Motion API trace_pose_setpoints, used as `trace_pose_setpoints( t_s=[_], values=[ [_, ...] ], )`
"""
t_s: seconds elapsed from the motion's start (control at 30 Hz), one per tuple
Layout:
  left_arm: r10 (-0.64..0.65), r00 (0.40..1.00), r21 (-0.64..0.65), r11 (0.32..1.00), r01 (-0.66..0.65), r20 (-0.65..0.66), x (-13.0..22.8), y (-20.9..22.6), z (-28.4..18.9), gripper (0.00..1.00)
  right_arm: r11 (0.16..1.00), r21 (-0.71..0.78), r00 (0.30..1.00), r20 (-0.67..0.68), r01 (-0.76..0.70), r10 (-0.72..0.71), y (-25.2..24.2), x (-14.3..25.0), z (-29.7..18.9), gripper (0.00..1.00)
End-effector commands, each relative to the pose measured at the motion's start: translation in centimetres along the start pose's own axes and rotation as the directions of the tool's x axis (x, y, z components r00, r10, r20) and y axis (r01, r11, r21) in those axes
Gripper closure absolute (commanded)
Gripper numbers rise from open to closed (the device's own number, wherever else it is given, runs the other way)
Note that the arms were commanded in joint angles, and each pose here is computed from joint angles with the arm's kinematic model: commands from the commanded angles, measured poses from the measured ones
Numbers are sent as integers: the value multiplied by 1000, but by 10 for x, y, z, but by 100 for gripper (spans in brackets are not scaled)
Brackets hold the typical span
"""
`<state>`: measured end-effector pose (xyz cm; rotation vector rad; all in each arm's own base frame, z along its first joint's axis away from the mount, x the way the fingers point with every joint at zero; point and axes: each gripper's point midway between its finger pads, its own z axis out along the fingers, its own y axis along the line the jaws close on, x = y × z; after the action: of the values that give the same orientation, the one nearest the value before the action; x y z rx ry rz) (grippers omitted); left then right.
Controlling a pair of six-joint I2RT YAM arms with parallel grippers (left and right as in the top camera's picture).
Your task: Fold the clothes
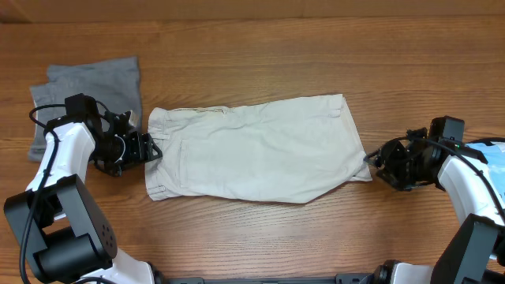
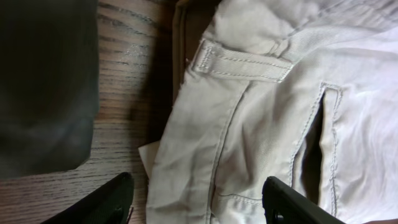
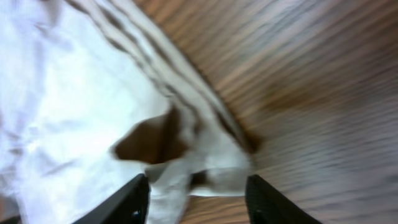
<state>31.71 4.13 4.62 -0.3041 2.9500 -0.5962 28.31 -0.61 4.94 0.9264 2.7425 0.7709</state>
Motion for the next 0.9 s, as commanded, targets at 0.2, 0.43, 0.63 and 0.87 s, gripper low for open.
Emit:
trace_pose_setpoints(
  t_s=[0.2, 0.43, 0.63, 0.87],
  values=[
    [72, 996, 28, 997, -73, 45, -13, -22, -4, 32, 986, -109, 992, 37, 128, -125, 33, -7, 0, 33],
    [75, 996, 25, 997, -76, 42, -13, -23, -4, 37, 992, 25, 992, 33, 123, -124, 18, -5, 8, 96],
    [72, 996, 24, 997, -73, 48, -14, -21, -4, 39, 993, 115, 997, 72, -35, 26, -3, -22, -32, 96],
    [85, 993, 26, 996, -88, 78, -22, -22, -5, 41, 970, 216, 994, 33, -112, 107, -25, -5, -36, 62]
  ],
)
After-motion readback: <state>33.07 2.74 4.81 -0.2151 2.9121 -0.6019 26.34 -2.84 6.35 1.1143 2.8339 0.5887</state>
